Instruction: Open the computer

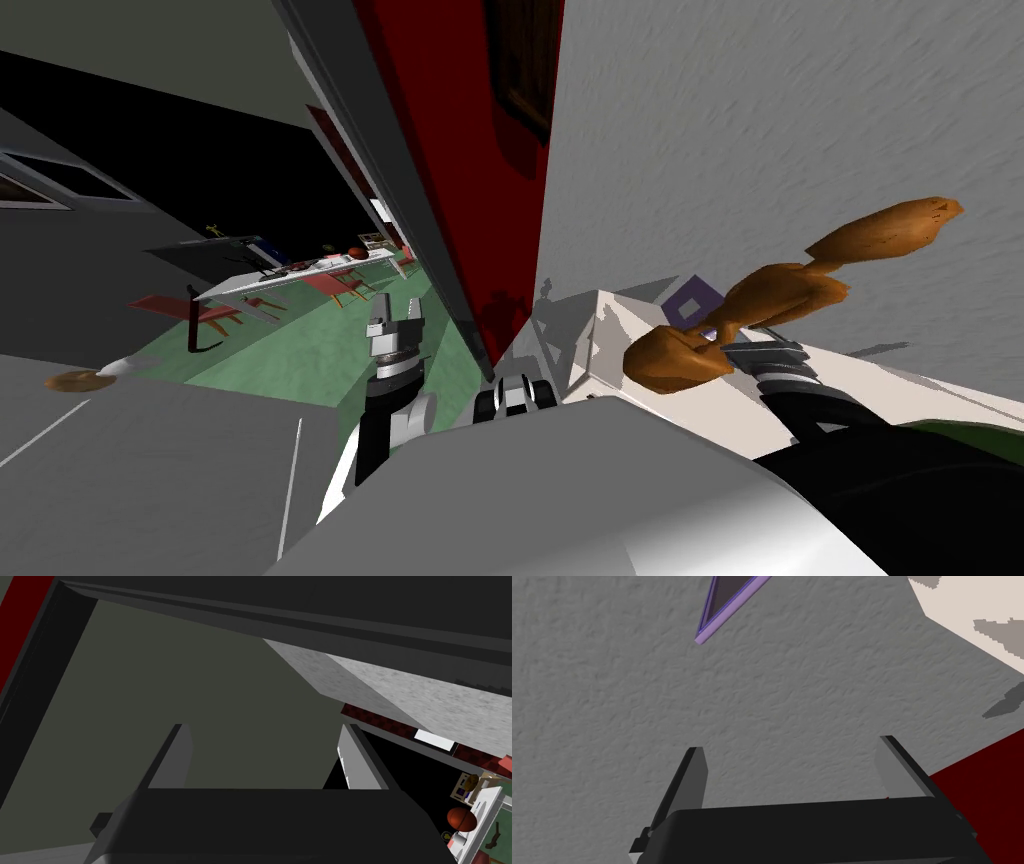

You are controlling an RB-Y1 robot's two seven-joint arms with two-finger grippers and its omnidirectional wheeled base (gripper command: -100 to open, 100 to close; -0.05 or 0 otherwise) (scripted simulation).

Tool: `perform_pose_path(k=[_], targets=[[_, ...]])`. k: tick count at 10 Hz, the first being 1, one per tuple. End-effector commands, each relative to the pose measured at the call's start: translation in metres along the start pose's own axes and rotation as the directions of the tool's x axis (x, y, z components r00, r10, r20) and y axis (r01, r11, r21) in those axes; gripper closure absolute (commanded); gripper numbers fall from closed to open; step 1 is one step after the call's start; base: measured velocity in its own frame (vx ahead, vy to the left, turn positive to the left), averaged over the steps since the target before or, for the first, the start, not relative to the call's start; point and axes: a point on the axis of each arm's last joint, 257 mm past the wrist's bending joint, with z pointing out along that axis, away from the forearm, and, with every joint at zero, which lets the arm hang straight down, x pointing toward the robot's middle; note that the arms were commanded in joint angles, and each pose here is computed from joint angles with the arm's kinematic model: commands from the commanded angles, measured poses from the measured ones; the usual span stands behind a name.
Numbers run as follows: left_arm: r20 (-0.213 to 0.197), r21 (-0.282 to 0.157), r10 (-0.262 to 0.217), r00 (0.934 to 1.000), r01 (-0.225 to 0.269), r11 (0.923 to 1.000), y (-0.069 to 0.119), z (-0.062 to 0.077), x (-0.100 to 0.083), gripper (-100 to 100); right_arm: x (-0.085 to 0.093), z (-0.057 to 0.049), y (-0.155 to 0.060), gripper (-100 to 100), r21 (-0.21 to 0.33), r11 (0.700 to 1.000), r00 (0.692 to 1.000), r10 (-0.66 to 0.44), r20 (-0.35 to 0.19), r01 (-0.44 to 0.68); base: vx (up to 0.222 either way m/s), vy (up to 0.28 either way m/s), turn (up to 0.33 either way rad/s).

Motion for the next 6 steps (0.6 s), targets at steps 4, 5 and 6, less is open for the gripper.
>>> perform_pose_path(k=[4, 5, 6], targets=[[0.000, 0.000, 0.000, 1.0000, 0.000, 1.0000, 0.000, 0.000, 0.000, 0, 0.069, -0.013, -0.054, -100, 0.037, 0.967, 0.950, -0.241, -0.199, 0.253, 0.062, -0.043, 0.185], [0.000, 0.000, 0.000, 1.0000, 0.000, 1.0000, 0.000, 0.000, 0.000, 0, 0.069, -0.013, -0.053, -100, 0.035, 0.966, 0.949, -0.243, -0.199, 0.255, 0.028, -0.041, 0.042], [0.000, 0.000, 0.000, 1.0000, 0.000, 1.0000, 0.000, 0.000, 0.000, 0, 0.079, -0.016, -0.063, -100, 0.035, 0.956, 0.933, -0.277, -0.231, 0.292, 0.016, -0.031, 0.083]])
